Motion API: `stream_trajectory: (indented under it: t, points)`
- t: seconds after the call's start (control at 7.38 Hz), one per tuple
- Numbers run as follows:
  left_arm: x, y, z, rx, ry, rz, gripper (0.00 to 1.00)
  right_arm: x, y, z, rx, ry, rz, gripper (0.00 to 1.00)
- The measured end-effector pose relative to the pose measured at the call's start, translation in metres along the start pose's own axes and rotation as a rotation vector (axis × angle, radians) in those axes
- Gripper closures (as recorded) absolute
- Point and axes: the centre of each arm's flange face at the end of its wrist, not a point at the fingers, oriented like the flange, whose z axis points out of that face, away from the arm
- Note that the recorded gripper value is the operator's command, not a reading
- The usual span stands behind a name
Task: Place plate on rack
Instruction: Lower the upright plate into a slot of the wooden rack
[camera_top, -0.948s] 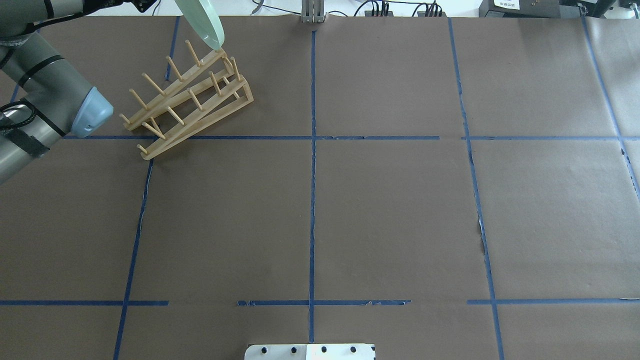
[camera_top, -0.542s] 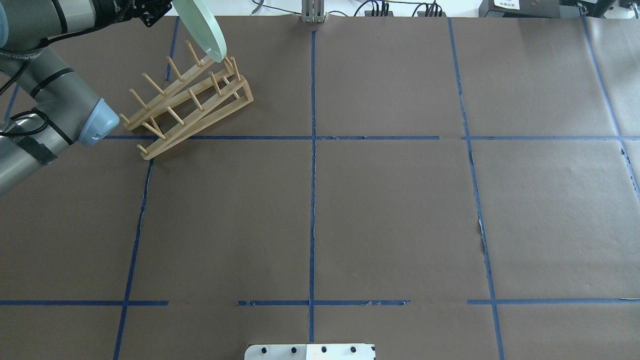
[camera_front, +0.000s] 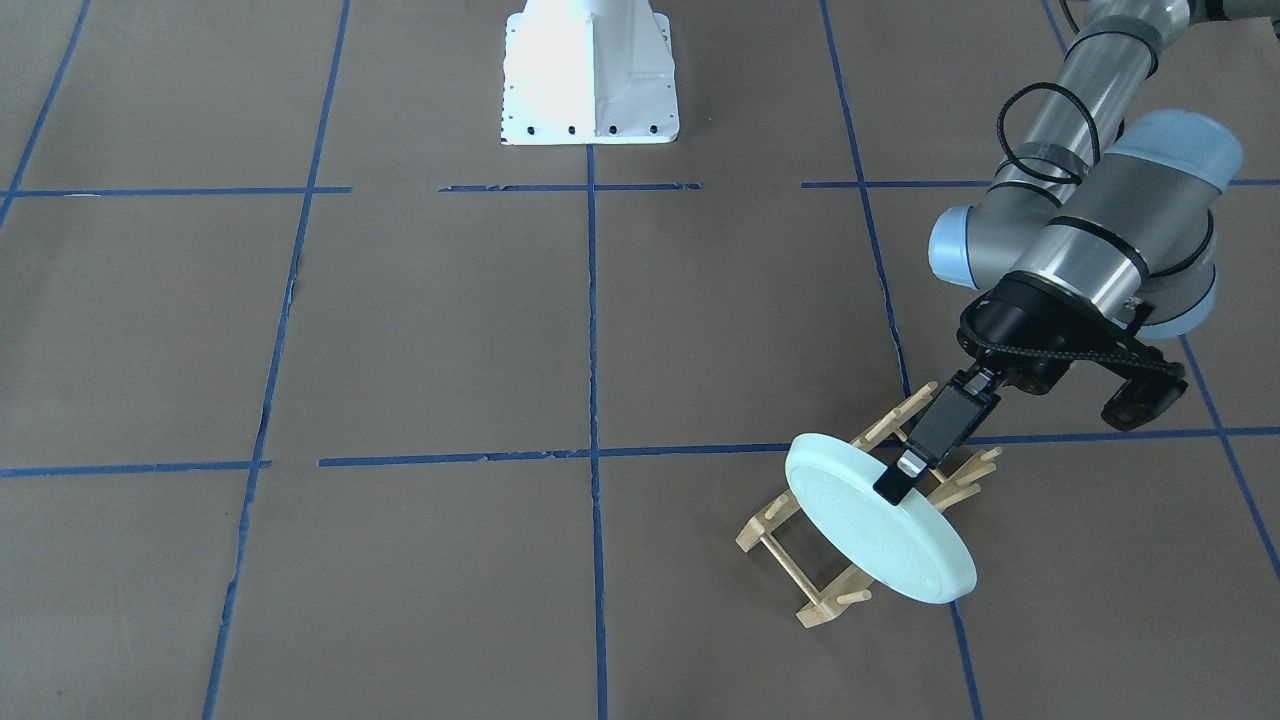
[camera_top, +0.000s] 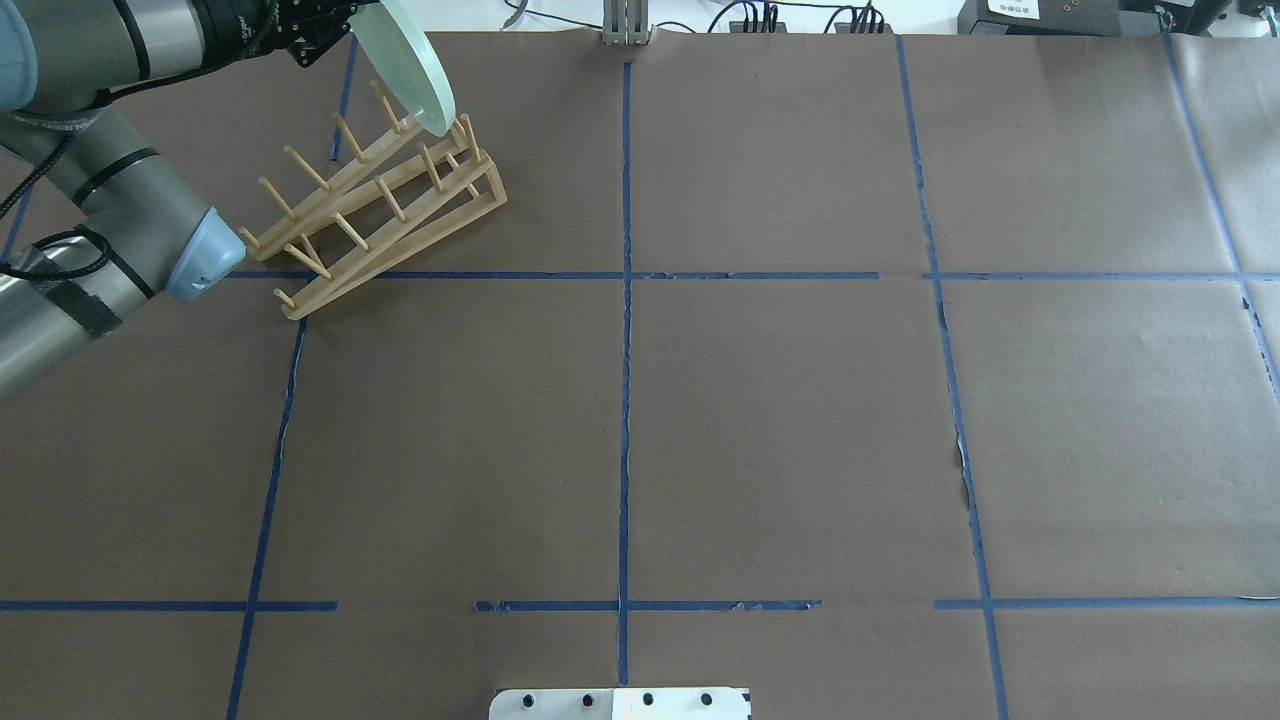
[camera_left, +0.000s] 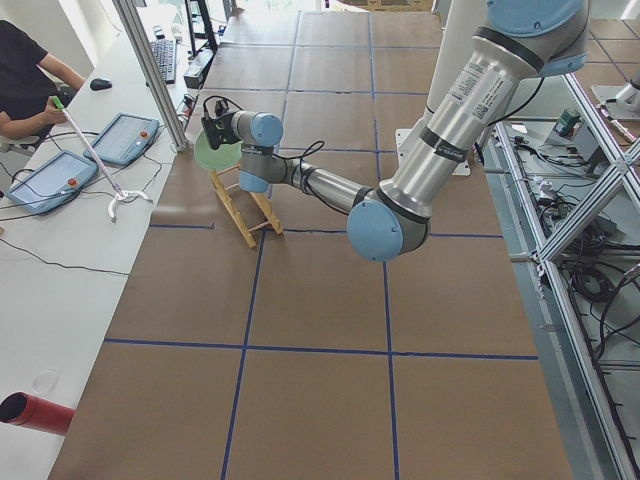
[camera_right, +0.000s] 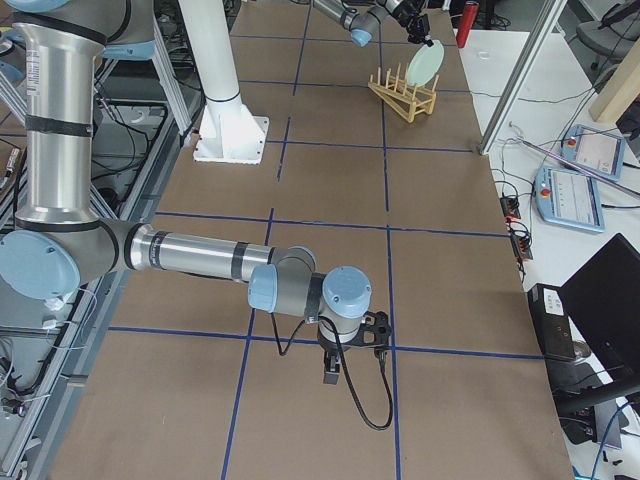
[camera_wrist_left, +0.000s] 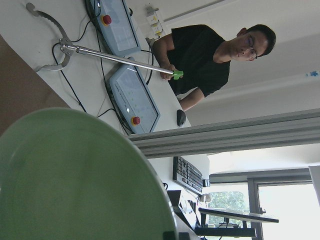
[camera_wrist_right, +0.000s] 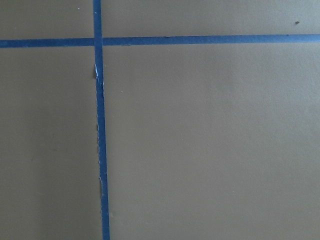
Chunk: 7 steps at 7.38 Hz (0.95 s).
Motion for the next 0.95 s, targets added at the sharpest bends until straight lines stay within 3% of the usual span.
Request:
stream_trajectory:
  t: [0.95]
  points:
    - [-0.036, 0.015, 0.016, -0.024, -0.043, 0.043, 1.00, 0.000, 0.000, -0.001, 0.001, 0.000, 0.000, 0.00]
